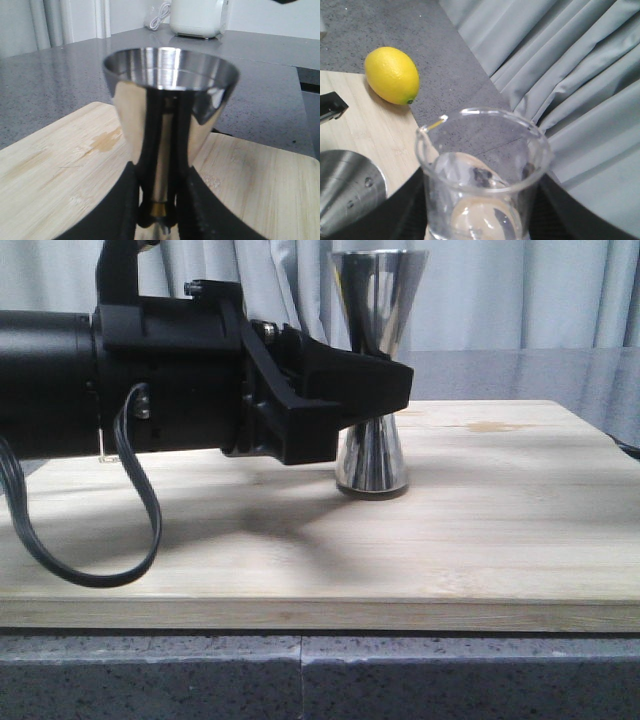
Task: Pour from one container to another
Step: 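Tilt the beaker with the right gripper over the jigger's cup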
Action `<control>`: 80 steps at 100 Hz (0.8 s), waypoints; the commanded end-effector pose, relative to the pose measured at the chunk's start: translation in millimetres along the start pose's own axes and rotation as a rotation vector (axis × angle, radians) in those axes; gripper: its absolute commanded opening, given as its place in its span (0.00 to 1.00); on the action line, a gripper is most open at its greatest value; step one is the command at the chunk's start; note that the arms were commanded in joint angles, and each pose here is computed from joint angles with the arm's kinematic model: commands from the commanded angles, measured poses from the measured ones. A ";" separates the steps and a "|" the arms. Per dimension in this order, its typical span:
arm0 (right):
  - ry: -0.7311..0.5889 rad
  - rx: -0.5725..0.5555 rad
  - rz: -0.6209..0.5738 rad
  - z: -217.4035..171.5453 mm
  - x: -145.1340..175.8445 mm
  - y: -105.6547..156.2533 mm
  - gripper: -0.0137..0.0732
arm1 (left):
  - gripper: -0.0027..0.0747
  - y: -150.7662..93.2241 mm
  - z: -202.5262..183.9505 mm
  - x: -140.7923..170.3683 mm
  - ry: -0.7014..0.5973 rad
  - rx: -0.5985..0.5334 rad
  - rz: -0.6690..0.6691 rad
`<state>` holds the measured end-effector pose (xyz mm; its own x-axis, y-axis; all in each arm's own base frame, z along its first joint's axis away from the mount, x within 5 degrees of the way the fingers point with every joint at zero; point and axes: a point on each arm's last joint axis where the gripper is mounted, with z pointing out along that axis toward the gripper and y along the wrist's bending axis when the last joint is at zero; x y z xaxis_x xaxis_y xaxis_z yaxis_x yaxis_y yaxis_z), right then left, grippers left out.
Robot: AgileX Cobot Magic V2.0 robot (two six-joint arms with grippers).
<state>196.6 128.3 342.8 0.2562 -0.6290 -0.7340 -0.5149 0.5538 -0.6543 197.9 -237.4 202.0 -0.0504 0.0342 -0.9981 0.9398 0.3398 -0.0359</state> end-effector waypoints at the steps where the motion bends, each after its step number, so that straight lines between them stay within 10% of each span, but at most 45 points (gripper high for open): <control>1: -0.100 0.042 -0.020 -8.6 -19.2 -11.5 0.38 | 0.01 -0.2 0.5 -23.5 -0.133 0.010 0.007; 80: -0.042 0.006 -0.140 -8.3 -18.8 -2.6 0.38 | 0.01 -1.8 0.5 -22.9 -0.126 0.029 -0.006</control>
<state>191.2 133.5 337.3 0.2732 -0.7146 -0.6439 -0.5162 0.4560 -0.7250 196.8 -237.8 201.6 -0.0564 0.0372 -0.9977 0.9438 0.3280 -0.0411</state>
